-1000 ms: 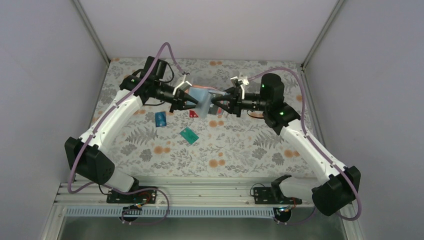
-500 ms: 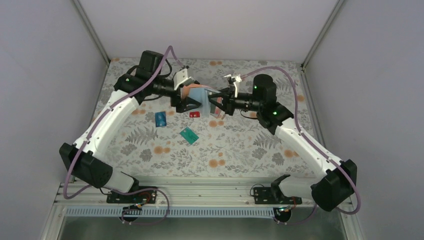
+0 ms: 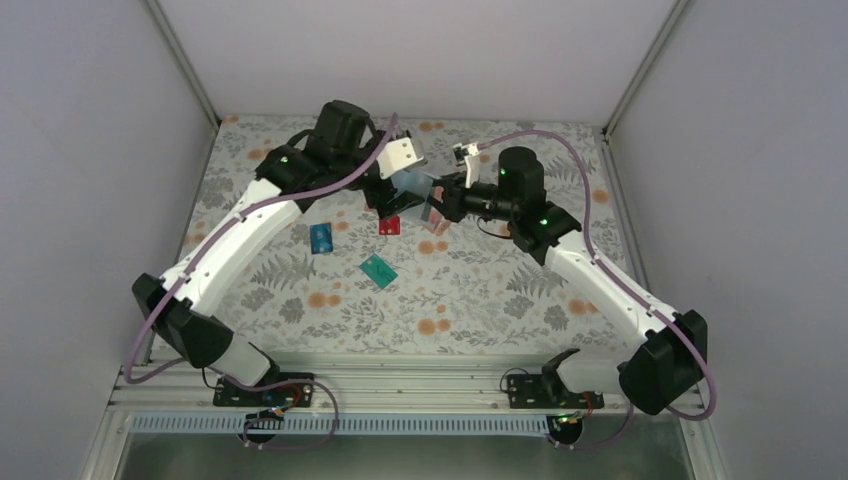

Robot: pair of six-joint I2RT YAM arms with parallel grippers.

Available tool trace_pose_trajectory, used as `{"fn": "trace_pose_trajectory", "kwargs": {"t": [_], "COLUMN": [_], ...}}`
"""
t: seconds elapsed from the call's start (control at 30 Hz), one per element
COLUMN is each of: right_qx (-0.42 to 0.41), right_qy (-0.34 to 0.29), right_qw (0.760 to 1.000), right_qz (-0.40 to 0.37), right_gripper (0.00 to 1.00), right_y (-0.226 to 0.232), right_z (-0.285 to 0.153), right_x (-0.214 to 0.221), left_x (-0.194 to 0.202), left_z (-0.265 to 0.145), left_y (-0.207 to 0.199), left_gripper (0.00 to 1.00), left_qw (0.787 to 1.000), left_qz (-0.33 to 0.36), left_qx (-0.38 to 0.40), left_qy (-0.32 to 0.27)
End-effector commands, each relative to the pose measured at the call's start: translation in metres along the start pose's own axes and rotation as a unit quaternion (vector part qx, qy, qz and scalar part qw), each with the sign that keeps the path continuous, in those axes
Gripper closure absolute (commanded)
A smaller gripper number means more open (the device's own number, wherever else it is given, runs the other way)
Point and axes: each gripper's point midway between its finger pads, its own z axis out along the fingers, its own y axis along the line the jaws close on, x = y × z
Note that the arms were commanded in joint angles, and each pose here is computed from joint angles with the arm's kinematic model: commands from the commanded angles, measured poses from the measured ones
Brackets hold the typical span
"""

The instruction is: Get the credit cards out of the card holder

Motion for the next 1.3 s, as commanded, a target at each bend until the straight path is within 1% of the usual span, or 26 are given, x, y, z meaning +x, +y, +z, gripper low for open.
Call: {"fn": "trace_pose_trajectory", "kwargs": {"t": [0.0, 0.13, 0.2, 0.27, 0.37, 0.43, 0.47, 0.5, 0.53, 0.57, 0.63, 0.7, 0.73, 0.77, 0.8, 0.87, 0.93, 0.97, 1.0, 1.1, 1.23, 1.27], "right_qx": [-0.026, -0.034, -0.032, -0.022, 0.005, 0.032, 0.051, 0.071, 0.093, 0.113, 0.153, 0.188, 0.199, 0.205, 0.203, 0.182, 0.158, 0.148, 0.139, 0.116, 0.099, 0.098], "right_qy": [-0.027, -0.025, -0.025, -0.026, -0.022, -0.017, -0.014, -0.011, -0.007, -0.005, -0.004, -0.005, -0.005, -0.006, -0.004, 0.000, 0.005, 0.008, 0.009, 0.012, 0.015, 0.016], "right_qw": [0.999, 0.999, 0.999, 0.999, 1.000, 0.999, 0.998, 0.997, 0.995, 0.993, 0.987, 0.981, 0.979, 0.977, 0.978, 0.982, 0.985, 0.987, 0.988, 0.990, 0.992, 0.992], "right_qz": [-0.029, -0.031, -0.029, -0.023, -0.002, 0.010, 0.017, 0.024, 0.032, 0.037, 0.046, 0.050, 0.049, 0.050, 0.052, 0.056, 0.063, 0.065, 0.068, 0.074, 0.077, 0.076], "right_gripper": [0.96, 0.96, 0.96, 0.96, 0.96, 0.96, 0.96, 0.96, 0.96, 0.96, 0.96, 0.96, 0.96, 0.96, 0.96, 0.96, 0.96, 0.96, 0.96, 0.96, 0.96, 0.96], "right_y": [0.026, 0.032, 0.030, 0.025, 0.009, -0.006, -0.014, -0.024, -0.035, -0.043, -0.060, -0.074, -0.078, -0.082, -0.083, -0.079, -0.074, -0.072, -0.071, -0.065, -0.058, -0.057], "right_z": [-0.013, -0.017, -0.019, -0.022, -0.021, -0.017, -0.015, -0.013, -0.010, -0.009, -0.009, -0.010, -0.009, -0.008, -0.005, 0.002, 0.009, 0.012, 0.015, 0.020, 0.020, 0.019], "right_x": [-0.020, -0.020, -0.020, -0.019, -0.017, -0.015, -0.014, -0.012, -0.009, -0.009, -0.008, -0.009, -0.010, -0.011, -0.011, -0.011, -0.012, -0.012, -0.012, -0.013, -0.014, -0.013], "left_x": [0.036, 0.049, 0.062, 0.094, 0.147, 0.173, 0.177, 0.173, 0.163, 0.140, 0.095, 0.047, 0.027, 0.007, -0.002, -0.012, -0.009, -0.007, -0.004, 0.004, 0.012, 0.017], "left_z": [0.018, 0.003, -0.019, -0.060, -0.119, -0.153, -0.163, -0.167, -0.166, -0.168, -0.152, -0.122, -0.104, -0.087, -0.078, -0.060, -0.040, -0.030, -0.017, 0.014, 0.042, 0.047], "left_y": [0.049, 0.084, 0.117, 0.170, 0.230, 0.252, 0.256, 0.255, 0.249, 0.237, 0.199, 0.136, 0.097, 0.050, 0.017, -0.035, -0.066, -0.076, -0.085, -0.092, -0.069, -0.064], "left_gripper": [0.00, 0.00, 0.00, 0.00, 0.00, 0.00, 0.00, 0.00, 0.00, 0.00, 0.01, 0.07, 0.10, 0.13, 0.15, 0.21, 0.26, 0.28, 0.30, 0.35, 0.47, 0.48], "left_qw": [0.988, 0.972, 0.961, 0.940, 0.898, 0.870, 0.863, 0.864, 0.874, 0.889, 0.929, 0.970, 0.986, 0.996, 0.998, 0.991, 0.982, 0.978, 0.976, 0.979, 0.989, 0.990], "left_qz": [-0.017, -0.020, -0.040, -0.087, -0.134, -0.160, -0.166, -0.166, -0.163, -0.153, -0.124, -0.063, -0.030, 0.000, 0.011, 0.015, 0.013, 0.014, 0.017, 0.037, 0.023, 0.021], "left_qx": [-0.129, -0.208, -0.250, -0.310, -0.397, -0.442, -0.451, -0.451, -0.436, -0.418, -0.346, -0.235, -0.166, -0.081, -0.012, 0.107, 0.178, 0.197, 0.209, 0.200, 0.148, 0.139], "left_qy": [0.086, 0.107, 0.108, 0.114, 0.136, 0.152, 0.154, 0.150, 0.136, 0.107, 0.051, 0.004, -0.017, -0.042, -0.060, -0.077, -0.069, -0.062, -0.052, -0.017, 0.010, 0.021]}}
